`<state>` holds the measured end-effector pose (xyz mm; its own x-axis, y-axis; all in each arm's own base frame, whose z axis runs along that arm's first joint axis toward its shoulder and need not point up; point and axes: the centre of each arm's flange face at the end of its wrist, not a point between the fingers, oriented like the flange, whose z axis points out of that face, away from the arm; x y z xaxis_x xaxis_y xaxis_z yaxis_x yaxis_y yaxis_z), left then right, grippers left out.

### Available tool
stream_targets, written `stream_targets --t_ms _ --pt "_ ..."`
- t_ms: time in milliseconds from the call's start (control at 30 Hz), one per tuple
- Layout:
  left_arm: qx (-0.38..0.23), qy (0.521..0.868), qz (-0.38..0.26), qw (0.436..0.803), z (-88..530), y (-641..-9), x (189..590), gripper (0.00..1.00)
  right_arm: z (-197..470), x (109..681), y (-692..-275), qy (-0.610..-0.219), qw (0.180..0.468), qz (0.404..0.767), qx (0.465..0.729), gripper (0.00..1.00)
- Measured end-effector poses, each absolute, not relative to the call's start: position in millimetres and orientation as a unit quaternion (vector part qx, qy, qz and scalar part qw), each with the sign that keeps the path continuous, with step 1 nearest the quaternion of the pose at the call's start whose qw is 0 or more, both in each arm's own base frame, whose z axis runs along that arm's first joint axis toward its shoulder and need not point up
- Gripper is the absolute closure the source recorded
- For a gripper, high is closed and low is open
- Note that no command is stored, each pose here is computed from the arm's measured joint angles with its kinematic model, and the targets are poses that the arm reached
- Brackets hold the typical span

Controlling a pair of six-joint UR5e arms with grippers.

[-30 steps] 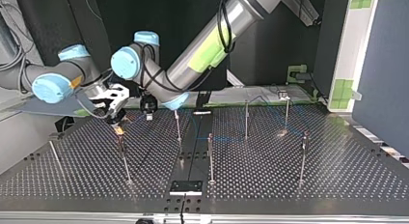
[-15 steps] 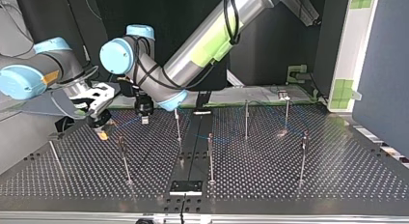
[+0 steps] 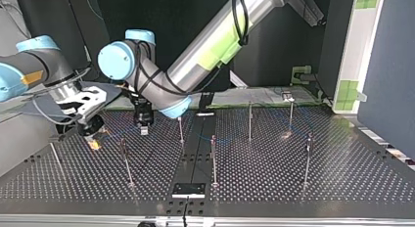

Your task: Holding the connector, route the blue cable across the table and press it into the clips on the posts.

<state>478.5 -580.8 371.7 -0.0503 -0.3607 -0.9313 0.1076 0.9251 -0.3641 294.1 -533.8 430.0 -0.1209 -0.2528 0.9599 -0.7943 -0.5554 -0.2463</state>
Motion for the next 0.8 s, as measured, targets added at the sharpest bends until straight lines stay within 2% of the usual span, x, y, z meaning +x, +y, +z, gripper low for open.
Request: stream_targets --t_ms 367,800 --pt "-0.102 0.687 -0.183 0.696 388 -575 496 1.0 445 292 -533 -0.415 0.222 0.626 0.622 1.0" --pt "-0.091 0.663 -0.215 0.711 392 -555 541 1.0 435 289 -543 -0.412 0.213 0.627 0.626 1.0"
